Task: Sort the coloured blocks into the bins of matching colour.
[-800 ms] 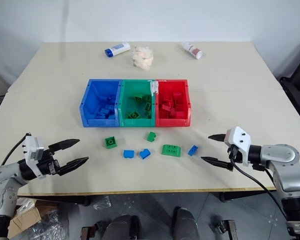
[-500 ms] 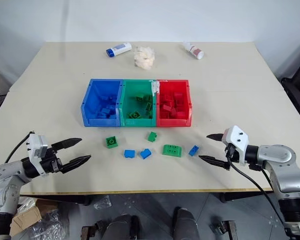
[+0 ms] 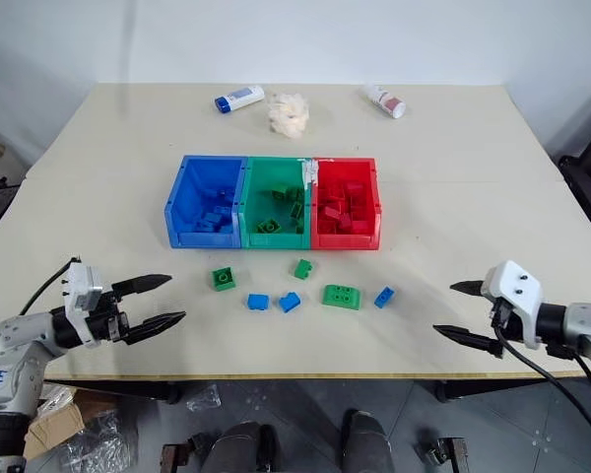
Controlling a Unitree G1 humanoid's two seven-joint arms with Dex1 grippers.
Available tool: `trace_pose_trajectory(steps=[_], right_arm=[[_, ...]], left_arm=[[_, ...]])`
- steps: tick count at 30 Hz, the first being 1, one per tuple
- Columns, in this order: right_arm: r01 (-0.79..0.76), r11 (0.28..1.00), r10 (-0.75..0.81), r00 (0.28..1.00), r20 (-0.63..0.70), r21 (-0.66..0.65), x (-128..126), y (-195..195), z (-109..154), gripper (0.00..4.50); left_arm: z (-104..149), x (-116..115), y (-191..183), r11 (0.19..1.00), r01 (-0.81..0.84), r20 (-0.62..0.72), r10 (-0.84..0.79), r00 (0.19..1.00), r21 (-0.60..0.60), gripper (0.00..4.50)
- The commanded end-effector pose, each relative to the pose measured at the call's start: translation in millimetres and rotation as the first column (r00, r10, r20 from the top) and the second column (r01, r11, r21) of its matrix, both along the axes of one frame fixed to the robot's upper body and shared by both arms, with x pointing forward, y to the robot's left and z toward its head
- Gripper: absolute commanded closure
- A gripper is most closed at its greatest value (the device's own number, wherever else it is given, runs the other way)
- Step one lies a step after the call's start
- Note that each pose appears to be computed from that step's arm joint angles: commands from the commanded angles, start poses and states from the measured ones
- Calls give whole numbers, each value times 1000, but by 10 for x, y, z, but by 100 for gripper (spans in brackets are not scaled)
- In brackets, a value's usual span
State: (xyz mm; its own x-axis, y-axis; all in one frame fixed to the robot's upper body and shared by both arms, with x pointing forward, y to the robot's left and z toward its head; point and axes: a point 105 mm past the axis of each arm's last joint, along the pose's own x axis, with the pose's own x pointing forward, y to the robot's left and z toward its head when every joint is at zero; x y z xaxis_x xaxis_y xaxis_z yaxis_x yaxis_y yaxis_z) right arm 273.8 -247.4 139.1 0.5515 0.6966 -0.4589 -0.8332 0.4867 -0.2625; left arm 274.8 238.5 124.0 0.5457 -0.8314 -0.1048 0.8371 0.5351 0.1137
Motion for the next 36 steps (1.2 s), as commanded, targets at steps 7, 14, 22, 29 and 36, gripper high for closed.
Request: trace_pose_trajectory(steps=[7,14,22,29,36], right_arm=[[-169,985,168,984,-56,-12,328,538,-197,4],[-210,976,206,976,-65,-57,468,556,-293,65],[-211,977,211,977,-15,4,470,633,-143,298],[-220,973,216,975,53,70,476,771,92,298],[-291,936,252,946,202,196,649,1445,587,298]], left_arm=[[101,-106,-103,986,121,66,-114,991,-118,0],[101,-110,-86,987,121,104,-110,988,-109,0],[67,-122,-119,987,107,120,-93,988,-119,0],[58,-131,-126,987,102,122,-87,989,-121,0],[60,-145,-142,987,124,131,-109,985,-105,0]])
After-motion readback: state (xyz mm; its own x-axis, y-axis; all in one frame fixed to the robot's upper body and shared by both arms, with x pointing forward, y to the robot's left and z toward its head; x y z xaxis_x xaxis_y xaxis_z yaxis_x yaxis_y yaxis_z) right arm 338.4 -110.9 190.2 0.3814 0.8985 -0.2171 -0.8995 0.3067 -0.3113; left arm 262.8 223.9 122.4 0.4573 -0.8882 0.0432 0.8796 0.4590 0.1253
